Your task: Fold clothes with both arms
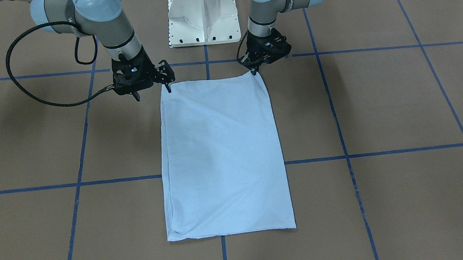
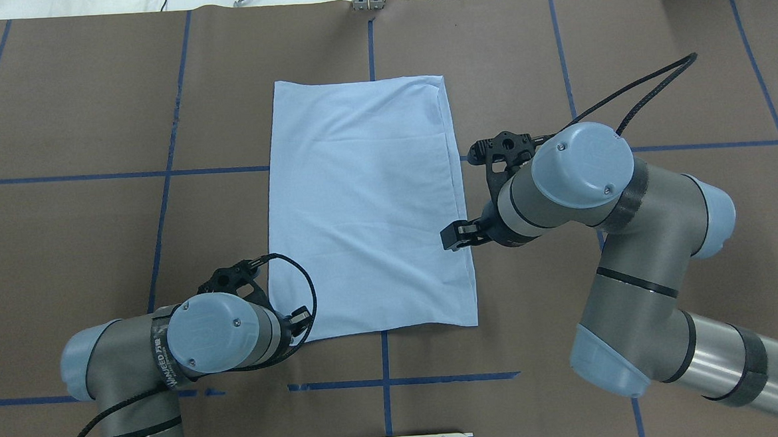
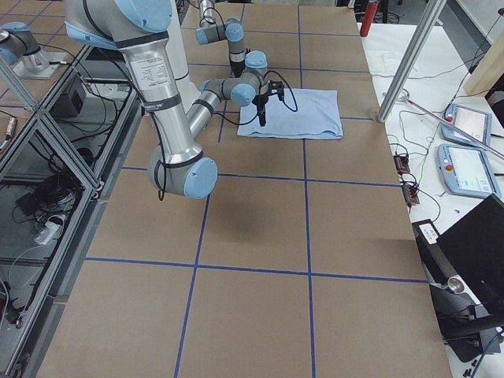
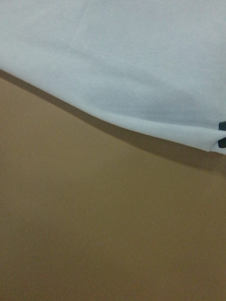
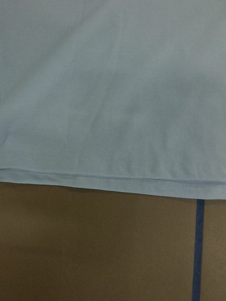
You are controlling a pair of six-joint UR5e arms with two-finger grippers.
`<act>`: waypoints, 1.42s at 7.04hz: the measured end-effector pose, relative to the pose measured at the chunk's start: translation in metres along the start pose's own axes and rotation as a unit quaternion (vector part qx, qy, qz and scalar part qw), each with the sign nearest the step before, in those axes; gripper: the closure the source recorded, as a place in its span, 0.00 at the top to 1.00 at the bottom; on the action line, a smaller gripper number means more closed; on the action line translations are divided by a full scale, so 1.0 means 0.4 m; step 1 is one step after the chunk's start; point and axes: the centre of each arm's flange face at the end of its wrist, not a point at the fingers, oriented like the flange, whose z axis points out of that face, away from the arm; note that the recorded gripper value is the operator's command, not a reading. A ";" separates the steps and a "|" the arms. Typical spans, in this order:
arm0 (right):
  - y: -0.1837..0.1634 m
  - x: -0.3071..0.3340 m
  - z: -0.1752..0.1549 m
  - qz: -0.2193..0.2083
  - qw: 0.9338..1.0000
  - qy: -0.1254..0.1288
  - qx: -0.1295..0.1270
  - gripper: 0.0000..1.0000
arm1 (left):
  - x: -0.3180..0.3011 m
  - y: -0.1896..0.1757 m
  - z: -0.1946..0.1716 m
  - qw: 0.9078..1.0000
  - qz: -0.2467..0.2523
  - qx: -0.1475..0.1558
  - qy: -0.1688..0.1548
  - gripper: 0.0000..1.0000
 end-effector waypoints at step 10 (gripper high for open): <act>0.285 -0.138 0.230 0.259 0.964 0.055 0.028 1.00 | 0.028 0.025 -0.074 1.000 0.005 -0.009 0.015 0.00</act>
